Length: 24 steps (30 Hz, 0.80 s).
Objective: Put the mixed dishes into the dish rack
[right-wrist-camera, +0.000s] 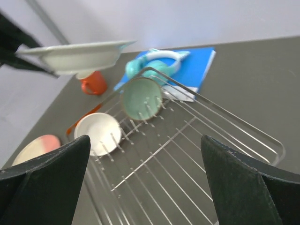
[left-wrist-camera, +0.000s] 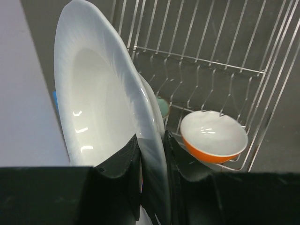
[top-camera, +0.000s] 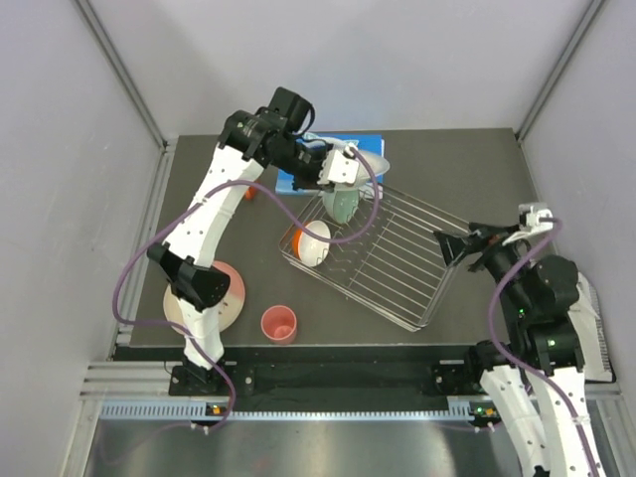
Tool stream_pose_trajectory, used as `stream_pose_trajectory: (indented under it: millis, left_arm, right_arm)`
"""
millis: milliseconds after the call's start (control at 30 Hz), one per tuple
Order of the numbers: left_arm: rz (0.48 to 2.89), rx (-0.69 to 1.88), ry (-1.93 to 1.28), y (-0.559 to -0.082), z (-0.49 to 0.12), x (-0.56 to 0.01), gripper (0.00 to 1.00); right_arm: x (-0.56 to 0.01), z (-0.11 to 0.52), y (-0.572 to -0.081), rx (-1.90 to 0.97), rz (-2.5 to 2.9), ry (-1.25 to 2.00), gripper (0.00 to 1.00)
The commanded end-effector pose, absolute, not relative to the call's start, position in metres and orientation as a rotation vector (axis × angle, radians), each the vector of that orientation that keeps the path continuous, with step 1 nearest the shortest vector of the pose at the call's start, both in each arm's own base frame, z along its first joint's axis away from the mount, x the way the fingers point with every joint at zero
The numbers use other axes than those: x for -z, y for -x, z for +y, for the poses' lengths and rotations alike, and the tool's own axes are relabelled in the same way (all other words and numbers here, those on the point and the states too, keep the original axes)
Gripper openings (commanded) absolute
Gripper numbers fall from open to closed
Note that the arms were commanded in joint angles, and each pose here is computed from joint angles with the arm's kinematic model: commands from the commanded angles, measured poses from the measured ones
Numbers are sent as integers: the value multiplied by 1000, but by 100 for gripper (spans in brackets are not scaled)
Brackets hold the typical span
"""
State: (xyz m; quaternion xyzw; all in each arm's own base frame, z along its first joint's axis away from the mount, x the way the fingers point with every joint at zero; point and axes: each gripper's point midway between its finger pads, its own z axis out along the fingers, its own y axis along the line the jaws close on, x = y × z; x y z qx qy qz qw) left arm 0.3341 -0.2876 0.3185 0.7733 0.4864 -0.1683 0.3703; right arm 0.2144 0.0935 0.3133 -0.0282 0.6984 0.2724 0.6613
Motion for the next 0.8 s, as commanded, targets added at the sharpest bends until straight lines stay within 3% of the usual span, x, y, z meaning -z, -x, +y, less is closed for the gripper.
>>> stream_pose_trajectory:
  millis: [0,267,767]
  left_arm:
    - [1210,629,-2028,-285,-282,-316,0]
    - [1228,735,-2065,-270,-280,-290,0]
    - [1221,840,-2046,-243,-276,-290,0]
  right_arm:
    - [-263,63,-249,-449,1779,-152,100]
    - [-220,22,-266,-188,2031,-436,100]
    - [-150,29,-321,-245,2288,-503,100]
